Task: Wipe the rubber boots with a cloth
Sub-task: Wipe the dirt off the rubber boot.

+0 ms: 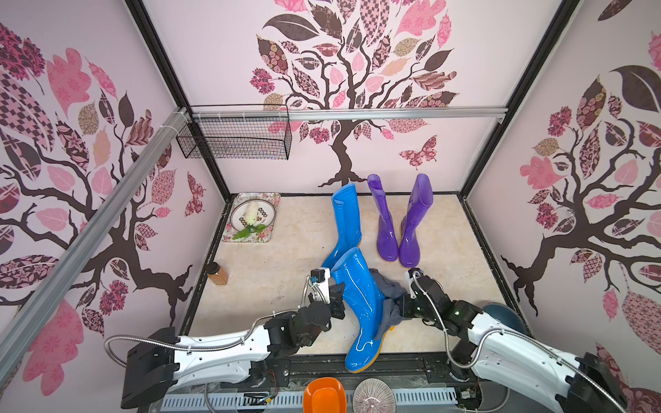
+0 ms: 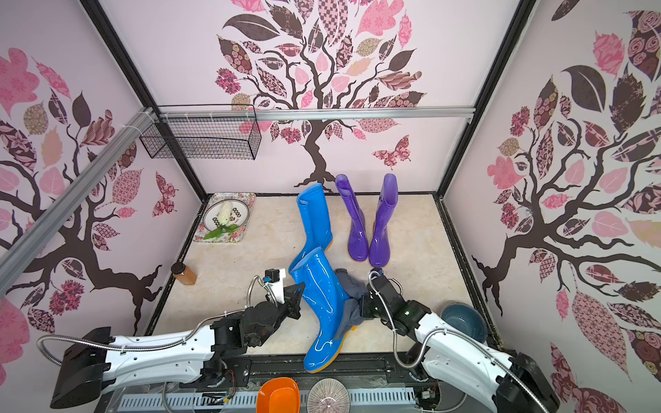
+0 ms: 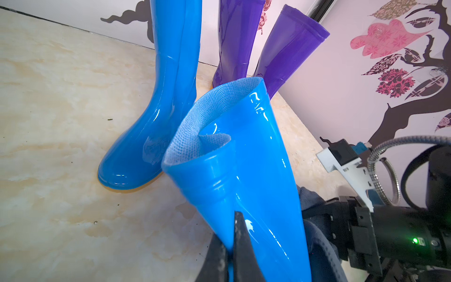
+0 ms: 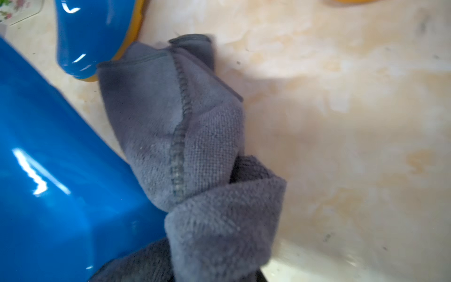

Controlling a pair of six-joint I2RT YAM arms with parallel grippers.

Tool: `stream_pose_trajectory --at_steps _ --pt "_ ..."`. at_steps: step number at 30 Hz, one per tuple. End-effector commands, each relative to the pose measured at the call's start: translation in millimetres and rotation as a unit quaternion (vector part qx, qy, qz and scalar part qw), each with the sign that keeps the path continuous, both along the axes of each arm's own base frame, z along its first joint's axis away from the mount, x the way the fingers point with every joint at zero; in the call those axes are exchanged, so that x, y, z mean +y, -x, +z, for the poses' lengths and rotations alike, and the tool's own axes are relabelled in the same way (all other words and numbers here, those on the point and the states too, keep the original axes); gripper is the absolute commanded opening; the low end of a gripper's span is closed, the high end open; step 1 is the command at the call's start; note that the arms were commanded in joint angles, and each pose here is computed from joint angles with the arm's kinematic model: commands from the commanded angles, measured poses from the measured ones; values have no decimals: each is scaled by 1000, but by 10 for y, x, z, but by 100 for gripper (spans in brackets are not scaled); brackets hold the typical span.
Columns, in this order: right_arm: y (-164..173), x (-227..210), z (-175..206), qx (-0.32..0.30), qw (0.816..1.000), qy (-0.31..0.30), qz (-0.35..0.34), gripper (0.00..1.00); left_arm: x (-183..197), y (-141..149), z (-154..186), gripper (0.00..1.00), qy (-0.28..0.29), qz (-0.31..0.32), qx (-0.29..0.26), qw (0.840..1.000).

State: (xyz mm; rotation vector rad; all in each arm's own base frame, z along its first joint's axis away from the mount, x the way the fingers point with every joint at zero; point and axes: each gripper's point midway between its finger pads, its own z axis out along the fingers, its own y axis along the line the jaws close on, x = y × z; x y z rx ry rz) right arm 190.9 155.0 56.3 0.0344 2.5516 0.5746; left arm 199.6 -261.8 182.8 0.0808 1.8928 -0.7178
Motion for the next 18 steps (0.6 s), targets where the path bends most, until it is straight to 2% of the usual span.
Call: stream_pose_trajectory --at_steps 1,5,7,10,13,18 --pt "-74 -54 65 5 999 5 -38 0 40 -6 6 0 12 9 -6 1000" --pt "-176 128 498 -16 1000 -18 -8 0 43 -15 62 0 10 10 -12 1000" --pt "-191 194 553 -26 999 -34 3 0 55 -22 81 0 10 13 -14 1000" --pt "-209 227 295 -16 999 -29 7 0 60 -25 83 0 12 16 -13 1000" --pt "-208 198 -41 19 1000 -2 0 0 35 -21 73 0 10 11 -11 1000" --pt "-254 93 -204 16 999 21 -18 0 35 -25 84 0 8 12 -13 1000"
